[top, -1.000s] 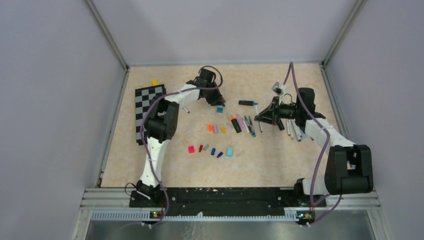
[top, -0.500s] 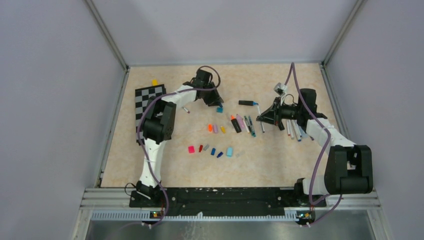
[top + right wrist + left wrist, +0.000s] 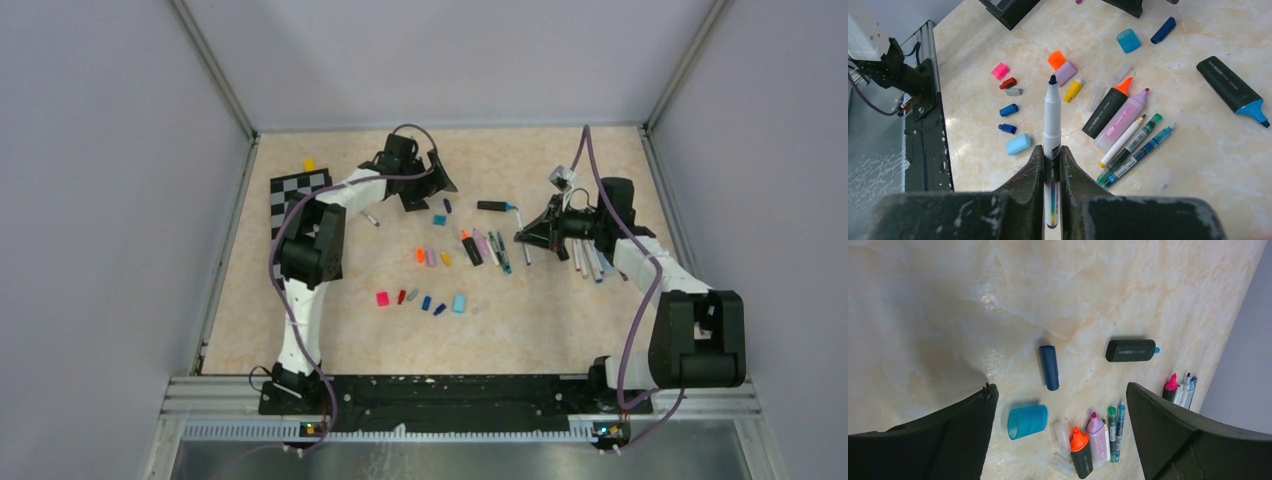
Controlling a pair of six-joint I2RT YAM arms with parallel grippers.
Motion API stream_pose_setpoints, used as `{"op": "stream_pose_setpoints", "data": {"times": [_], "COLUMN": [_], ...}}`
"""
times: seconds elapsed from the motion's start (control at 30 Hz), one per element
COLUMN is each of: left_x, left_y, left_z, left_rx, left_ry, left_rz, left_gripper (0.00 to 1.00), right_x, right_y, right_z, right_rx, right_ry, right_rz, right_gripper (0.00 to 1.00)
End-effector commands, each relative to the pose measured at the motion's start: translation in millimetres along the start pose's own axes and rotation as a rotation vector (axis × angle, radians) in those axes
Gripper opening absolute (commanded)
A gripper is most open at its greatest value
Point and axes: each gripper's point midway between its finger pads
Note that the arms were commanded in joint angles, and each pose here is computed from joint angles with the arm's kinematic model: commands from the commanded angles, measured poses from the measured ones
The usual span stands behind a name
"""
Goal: Open the pen caps
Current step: Place the pen cap at the center of the board, then place the pen at the center of the board.
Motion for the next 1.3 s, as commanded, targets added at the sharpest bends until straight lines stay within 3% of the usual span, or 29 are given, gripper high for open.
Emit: {"op": "stream_pose_setpoints", "data": {"times": [0.0,0.2,0.47,0.73,1.03,1.27], "left_x": [-21,-56,-153,-226,-246,-247], "left_y": [-26,-50,-76,-21,28,56], "left_z": [10,19,29,30,3,-12], "left_rx": [0.067,0.188,0.415,0.418,0.389,0.314], "left_ry": [-0.041,-0.138,-0.400,-0.635,-0.619,-0.622], "left_rz": [-0.083,-0.165,-0.280,-0.215,-0.226,-0.212], "left_gripper": [0.99,0.99,0.99,0.99,0.99,0.99], "right_x": [-4,-5,-21,-21,-8,19], "right_y": [-8,-10,-44,-103,-173,-199], "right_z": [18,17,9,-8,-47,-62], "right_rx": [-0.085,-0.098,-0.093,0.036,0.268,0.316], "right_ry": [-0.027,-0.016,0.050,0.205,0.391,0.481], "right_rz": [-0.015,-0.025,-0.170,-0.301,-0.414,-0.418], "right_gripper": [0.00,0.00,0.00,0.00,0.00,0.04]}}
Point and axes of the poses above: each gripper's point midway between its finger pads, its own x axis out along the fingers, its own y axis along the line the jaws close on, z = x × y, and after that the axes turned 14 degrees about -x, right-handed
